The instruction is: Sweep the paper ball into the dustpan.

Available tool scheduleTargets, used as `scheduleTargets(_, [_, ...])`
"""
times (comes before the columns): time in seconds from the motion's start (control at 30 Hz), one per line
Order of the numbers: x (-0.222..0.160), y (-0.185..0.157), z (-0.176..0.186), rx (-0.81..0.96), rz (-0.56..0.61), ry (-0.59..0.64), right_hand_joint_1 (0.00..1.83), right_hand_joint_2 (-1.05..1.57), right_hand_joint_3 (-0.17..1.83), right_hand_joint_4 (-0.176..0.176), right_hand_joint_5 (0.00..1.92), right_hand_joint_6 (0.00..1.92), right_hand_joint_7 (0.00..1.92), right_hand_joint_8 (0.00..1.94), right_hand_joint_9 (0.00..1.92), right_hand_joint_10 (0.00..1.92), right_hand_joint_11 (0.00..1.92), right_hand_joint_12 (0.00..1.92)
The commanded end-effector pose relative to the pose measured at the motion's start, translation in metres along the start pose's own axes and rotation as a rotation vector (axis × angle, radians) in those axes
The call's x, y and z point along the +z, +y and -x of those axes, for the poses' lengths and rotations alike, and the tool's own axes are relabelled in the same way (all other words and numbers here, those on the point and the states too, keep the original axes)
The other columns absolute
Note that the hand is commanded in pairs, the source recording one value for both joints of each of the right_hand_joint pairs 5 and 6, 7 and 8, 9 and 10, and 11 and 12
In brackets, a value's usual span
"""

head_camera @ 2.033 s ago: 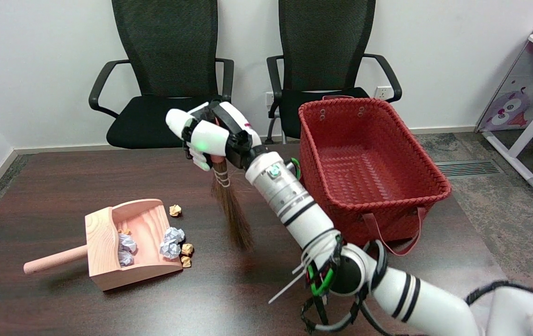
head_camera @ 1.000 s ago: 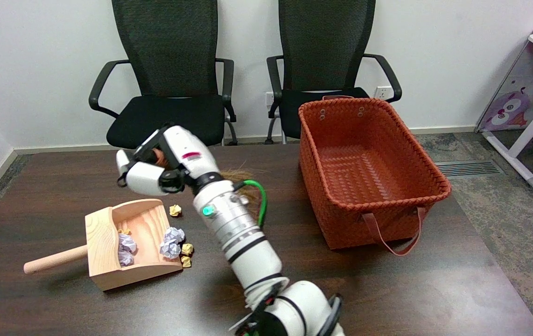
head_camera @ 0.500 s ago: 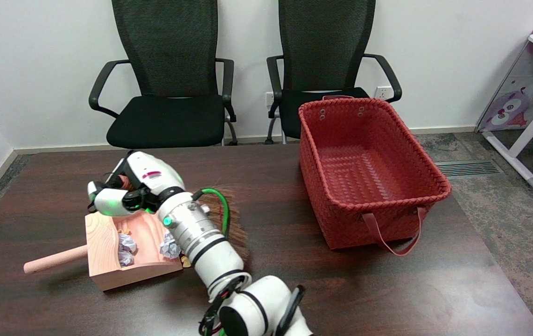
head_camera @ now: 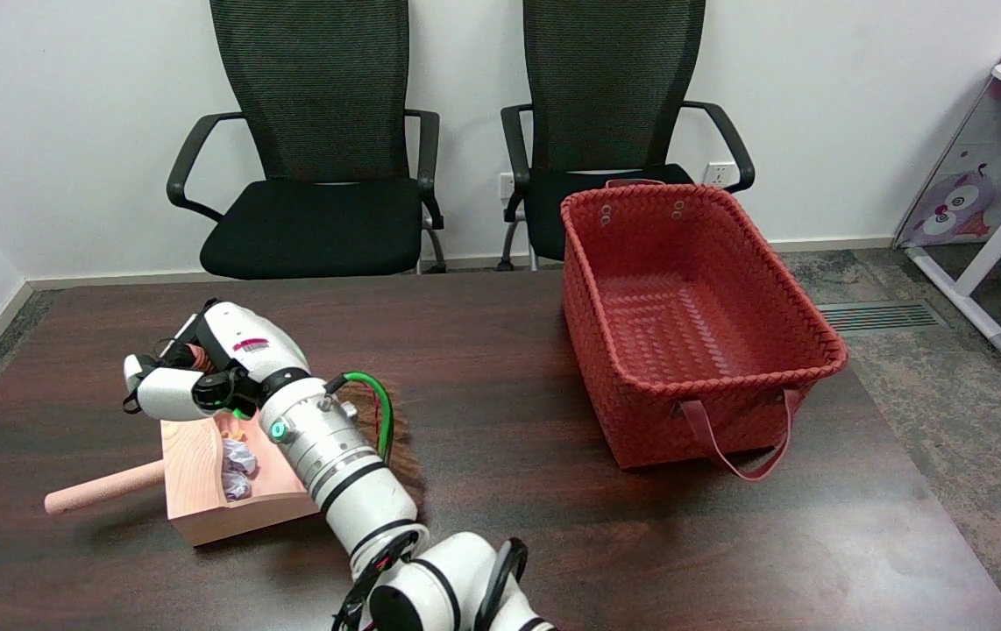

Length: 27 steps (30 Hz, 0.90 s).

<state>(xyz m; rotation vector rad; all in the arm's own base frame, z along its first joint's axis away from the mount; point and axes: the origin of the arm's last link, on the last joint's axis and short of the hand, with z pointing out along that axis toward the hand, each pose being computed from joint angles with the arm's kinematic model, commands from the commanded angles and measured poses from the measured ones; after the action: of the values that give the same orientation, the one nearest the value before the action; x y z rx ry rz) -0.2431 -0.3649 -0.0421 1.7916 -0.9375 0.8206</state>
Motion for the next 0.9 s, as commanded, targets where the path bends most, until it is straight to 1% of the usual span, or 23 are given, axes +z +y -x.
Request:
scheduleTargets(0.03, [0.003, 0.034, 0.020, 0.155, 0.060, 0.086, 0.70, 1.57, 1.83, 0.069, 1.92, 1.92, 1.92, 1.92, 1.92, 1.92, 1.92, 1.92])
scheduleTargets(0.17, [0.006, 0.041, 0.015, 0.189, 0.077, 0.105, 0.67, 1.57, 1.83, 0.066, 1.92, 1.92, 1.92, 1.92, 1.92, 1.92, 1.92, 1.92])
scheduleTargets(0.3, [0.007, 0.048, 0.009, 0.330, 0.101, 0.137, 0.64, 1.57, 1.83, 0.060, 1.92, 1.92, 1.92, 1.92, 1.92, 1.92, 1.92, 1.92])
scheduleTargets(0.43, [0.008, 0.051, 0.002, 0.419, 0.086, 0.158, 0.60, 1.57, 1.79, 0.050, 1.92, 1.92, 1.92, 1.92, 1.92, 1.92, 1.92, 1.92])
scheduleTargets(0.53, [0.009, 0.051, -0.003, 0.445, 0.065, 0.170, 0.58, 1.57, 1.72, 0.041, 1.92, 1.92, 1.92, 1.92, 1.92, 1.92, 1.92, 1.92])
scheduleTargets(0.63, [0.011, 0.050, -0.010, 0.482, 0.038, 0.192, 0.57, 1.57, 1.59, 0.032, 1.92, 1.92, 1.92, 1.92, 1.92, 1.92, 1.92, 1.92])
scheduleTargets(0.73, [0.015, 0.049, -0.018, 0.525, 0.012, 0.200, 0.57, 1.51, 1.48, 0.026, 1.92, 1.92, 1.92, 1.92, 1.92, 1.92, 1.92, 1.92])
scheduleTargets(0.9, [0.020, 0.045, -0.031, 0.644, -0.048, 0.225, 0.57, 1.47, 1.36, 0.021, 1.92, 1.92, 1.92, 1.92, 1.92, 1.92, 1.92, 1.92])
